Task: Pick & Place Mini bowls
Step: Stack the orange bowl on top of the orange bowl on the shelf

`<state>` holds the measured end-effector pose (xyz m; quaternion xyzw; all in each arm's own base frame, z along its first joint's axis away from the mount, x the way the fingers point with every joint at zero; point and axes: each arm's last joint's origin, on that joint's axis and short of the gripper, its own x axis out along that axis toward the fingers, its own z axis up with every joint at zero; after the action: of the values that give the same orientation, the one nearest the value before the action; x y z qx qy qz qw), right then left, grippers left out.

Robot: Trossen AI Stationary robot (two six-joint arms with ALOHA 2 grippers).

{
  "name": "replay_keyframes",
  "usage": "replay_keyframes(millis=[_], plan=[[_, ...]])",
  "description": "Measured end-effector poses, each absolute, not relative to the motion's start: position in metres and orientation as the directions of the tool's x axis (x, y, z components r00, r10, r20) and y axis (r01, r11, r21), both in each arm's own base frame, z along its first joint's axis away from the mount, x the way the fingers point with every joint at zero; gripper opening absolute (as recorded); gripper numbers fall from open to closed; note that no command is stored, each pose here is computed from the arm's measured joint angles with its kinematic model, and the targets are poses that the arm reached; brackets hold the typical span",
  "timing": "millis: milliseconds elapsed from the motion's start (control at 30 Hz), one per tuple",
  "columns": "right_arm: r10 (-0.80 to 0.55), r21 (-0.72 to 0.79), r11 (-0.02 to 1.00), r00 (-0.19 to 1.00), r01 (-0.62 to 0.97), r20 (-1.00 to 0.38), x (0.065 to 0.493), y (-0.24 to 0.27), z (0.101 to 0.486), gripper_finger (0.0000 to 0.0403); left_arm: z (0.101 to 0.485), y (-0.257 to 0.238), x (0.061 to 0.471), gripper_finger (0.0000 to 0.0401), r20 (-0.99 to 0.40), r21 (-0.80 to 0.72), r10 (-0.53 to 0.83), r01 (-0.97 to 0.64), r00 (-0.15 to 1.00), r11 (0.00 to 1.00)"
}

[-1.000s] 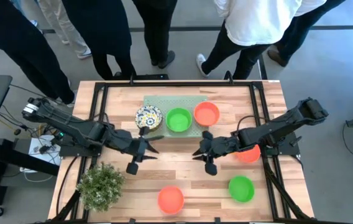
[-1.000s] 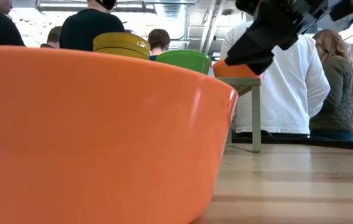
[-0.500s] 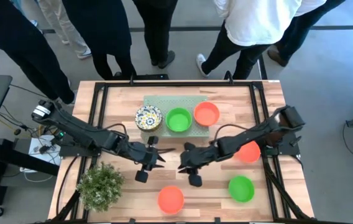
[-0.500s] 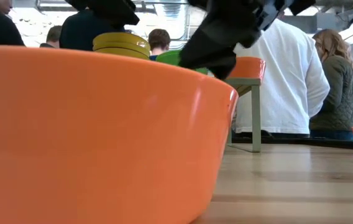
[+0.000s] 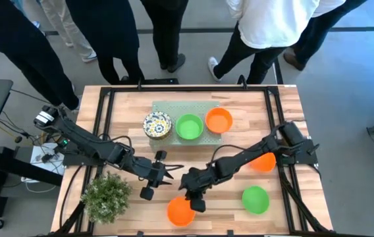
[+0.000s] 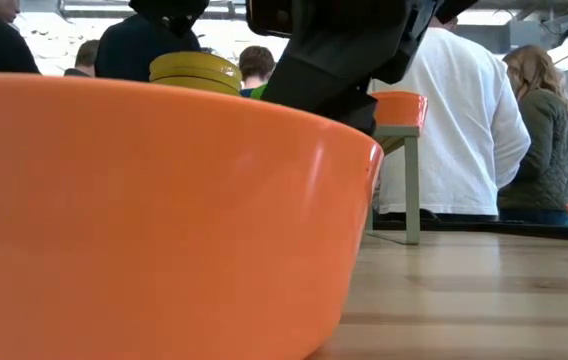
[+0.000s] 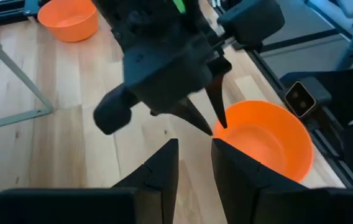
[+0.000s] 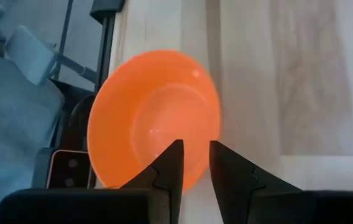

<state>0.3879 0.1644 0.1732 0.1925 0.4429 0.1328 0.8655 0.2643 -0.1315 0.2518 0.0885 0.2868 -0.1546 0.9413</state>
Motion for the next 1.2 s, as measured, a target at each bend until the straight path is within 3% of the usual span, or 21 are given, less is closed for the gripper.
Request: replay_keyframes(millis=[633, 1033, 1200], plan=[[0.368, 0.430, 0.903, 0.544, -0.016, -0.754, 0.391, 0.170, 0.164, 0.0072, 0.252, -0.136, 0.262, 0.0097, -0.567, 0.071, -0.253, 0.353, 0.784, 0.933], [0.354, 0.418, 0.908, 0.558, -0.013, -0.751, 0.383, 0.168, 0.184, 0.0072, 0.252, -0.136, 0.262, 0.0097, -0.567, 0.007, -0.253, 0.313, 0.784, 0.950], [0.317, 0.385, 0.923, 0.531, 0.019, -0.786, 0.385, 0.167, 0.169, 0.0072, 0.252, -0.136, 0.262, 0.0097, -0.567, 0.009, -0.254, 0.314, 0.784, 0.949]])
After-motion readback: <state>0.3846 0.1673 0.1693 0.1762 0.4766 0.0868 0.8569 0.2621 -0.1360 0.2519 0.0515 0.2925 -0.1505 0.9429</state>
